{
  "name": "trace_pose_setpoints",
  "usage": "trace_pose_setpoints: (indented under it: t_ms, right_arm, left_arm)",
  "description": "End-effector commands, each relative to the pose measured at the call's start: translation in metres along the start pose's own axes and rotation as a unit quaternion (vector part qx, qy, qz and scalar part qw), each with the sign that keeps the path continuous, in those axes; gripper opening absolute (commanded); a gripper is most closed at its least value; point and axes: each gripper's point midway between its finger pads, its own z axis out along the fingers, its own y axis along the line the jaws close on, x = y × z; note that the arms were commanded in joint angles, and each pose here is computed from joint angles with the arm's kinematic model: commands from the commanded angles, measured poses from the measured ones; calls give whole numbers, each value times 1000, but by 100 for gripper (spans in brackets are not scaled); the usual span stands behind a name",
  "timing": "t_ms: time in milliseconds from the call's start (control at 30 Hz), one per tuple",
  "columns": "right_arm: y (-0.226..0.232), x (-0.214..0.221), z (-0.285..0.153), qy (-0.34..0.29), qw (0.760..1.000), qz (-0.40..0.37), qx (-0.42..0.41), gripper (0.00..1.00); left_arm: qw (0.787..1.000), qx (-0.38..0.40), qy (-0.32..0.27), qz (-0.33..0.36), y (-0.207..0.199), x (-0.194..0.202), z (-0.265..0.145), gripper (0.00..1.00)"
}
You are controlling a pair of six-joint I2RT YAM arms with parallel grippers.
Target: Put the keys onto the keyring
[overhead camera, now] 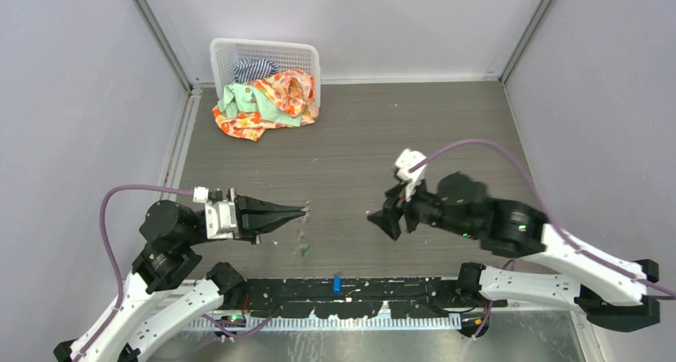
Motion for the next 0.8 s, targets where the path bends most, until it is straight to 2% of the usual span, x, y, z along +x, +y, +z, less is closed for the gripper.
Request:
trace_pose_setpoints:
  t_ms: [0,100,200,300,467,767]
  right_arm:
    - [14,76,43,52,997,60,-23,72]
    - [34,121,63,91,992,32,-85,77]
    - [46,154,80,124,984,-13,-126,77]
    - [50,183,100,150,978,-45,-137,69]
    - [65,204,124,142,975,-66,-158,58]
    - [96,246,138,173,963,-78,-190,54]
  left_arm:
    - [999,-18,19,27,7,-6,-5,0]
    - [999,-6,30,18,0,-5,-8,0]
    - [999,-5,31,11,-5,-8,-14,0]
    - [999,-1,33,8,-11,-11,-19,0]
    - [999,7,35,11,-19,-9,-26,0]
    - [999,-2,32,10,-19,-20,-30,0]
